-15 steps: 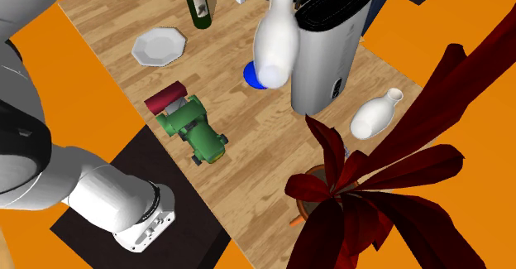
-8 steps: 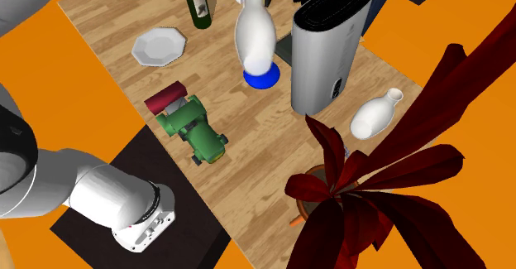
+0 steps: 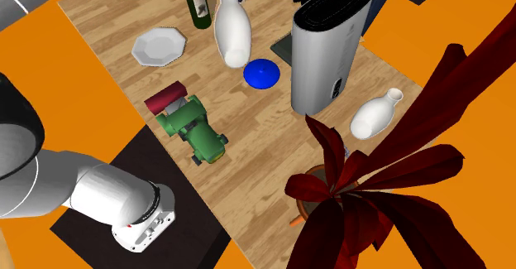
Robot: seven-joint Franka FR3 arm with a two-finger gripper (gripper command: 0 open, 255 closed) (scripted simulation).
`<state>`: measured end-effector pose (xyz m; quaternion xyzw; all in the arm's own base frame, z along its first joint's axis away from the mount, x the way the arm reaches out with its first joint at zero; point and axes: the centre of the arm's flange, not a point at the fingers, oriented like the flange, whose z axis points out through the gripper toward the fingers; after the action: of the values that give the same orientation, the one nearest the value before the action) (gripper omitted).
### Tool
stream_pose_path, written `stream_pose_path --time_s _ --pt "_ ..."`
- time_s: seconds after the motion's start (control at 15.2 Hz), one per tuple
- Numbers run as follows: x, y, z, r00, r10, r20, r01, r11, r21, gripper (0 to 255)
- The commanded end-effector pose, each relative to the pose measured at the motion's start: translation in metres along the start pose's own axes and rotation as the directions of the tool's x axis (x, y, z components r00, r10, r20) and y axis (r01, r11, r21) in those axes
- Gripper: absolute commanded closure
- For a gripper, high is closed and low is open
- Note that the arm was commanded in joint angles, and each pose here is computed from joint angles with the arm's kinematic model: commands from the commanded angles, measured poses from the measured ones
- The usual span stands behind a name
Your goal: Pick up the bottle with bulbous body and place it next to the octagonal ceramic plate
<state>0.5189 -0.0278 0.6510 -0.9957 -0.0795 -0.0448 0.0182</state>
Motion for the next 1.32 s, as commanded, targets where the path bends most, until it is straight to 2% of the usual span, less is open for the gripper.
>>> stream_pose_path --time_s 0.0,1.25 --pt "0.007 -0.022 0.013 1.000 0.001 -0.001 -0.001 1.000 0.000 255" --pt "0.092 -0.224 0.135 1.000 0.001 -0.001 -0.001 1.000 0.000 255"
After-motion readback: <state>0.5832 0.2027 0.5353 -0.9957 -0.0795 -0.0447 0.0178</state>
